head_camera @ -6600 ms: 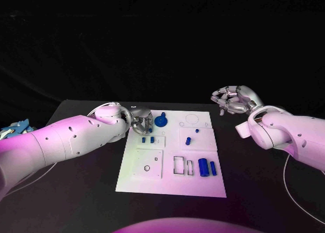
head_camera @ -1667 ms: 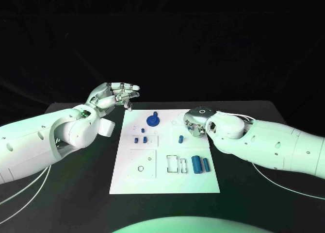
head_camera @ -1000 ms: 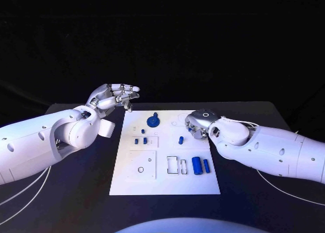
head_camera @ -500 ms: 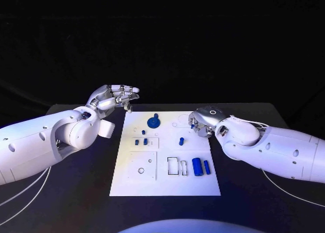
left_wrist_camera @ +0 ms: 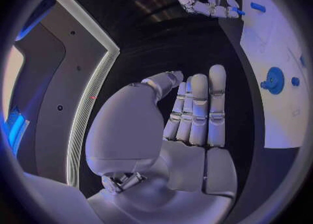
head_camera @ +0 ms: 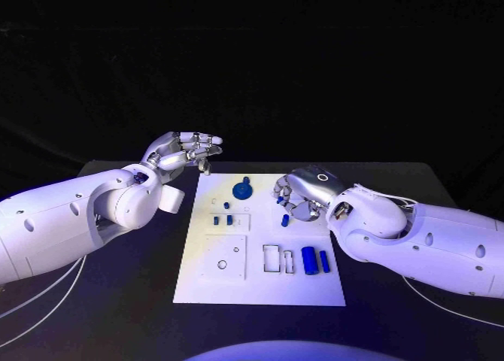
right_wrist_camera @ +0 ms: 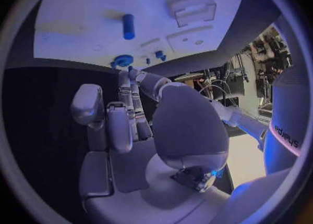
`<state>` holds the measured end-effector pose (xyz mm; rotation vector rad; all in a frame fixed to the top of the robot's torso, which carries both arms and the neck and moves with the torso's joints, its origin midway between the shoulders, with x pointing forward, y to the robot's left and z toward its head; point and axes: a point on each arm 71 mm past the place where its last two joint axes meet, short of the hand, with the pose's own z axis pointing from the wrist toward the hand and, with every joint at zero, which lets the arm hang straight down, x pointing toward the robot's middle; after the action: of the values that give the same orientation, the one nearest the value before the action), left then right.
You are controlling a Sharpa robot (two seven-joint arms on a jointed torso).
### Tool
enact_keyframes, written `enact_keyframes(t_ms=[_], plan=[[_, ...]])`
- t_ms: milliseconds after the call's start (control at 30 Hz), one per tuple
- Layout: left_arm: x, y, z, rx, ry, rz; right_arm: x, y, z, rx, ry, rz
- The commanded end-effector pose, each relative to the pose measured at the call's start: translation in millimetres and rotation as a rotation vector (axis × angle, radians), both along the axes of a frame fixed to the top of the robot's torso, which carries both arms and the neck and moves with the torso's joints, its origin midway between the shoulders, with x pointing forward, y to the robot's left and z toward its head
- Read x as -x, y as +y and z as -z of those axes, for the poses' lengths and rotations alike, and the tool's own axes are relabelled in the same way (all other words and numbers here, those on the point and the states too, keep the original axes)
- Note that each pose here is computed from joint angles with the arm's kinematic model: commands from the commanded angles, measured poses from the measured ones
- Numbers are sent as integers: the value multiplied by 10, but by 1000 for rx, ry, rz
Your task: Assemble the parts on the task board
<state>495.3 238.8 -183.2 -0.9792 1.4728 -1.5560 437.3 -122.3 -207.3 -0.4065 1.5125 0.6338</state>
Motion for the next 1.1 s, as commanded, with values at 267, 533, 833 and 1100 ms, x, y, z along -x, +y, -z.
enact_keyframes(t_ms=[267, 533, 833, 1100], plan=[[1, -84, 3, 16, 5, 25, 280, 499, 85, -66, 52, -134], [2, -115, 3, 17, 6, 28, 396, 700, 351, -63, 116, -172], [3, -131, 2, 19, 5, 33, 447, 780, 542, -54, 159, -178], [2, -141, 2, 21, 5, 37, 453, 803, 643, -37, 181, -176]])
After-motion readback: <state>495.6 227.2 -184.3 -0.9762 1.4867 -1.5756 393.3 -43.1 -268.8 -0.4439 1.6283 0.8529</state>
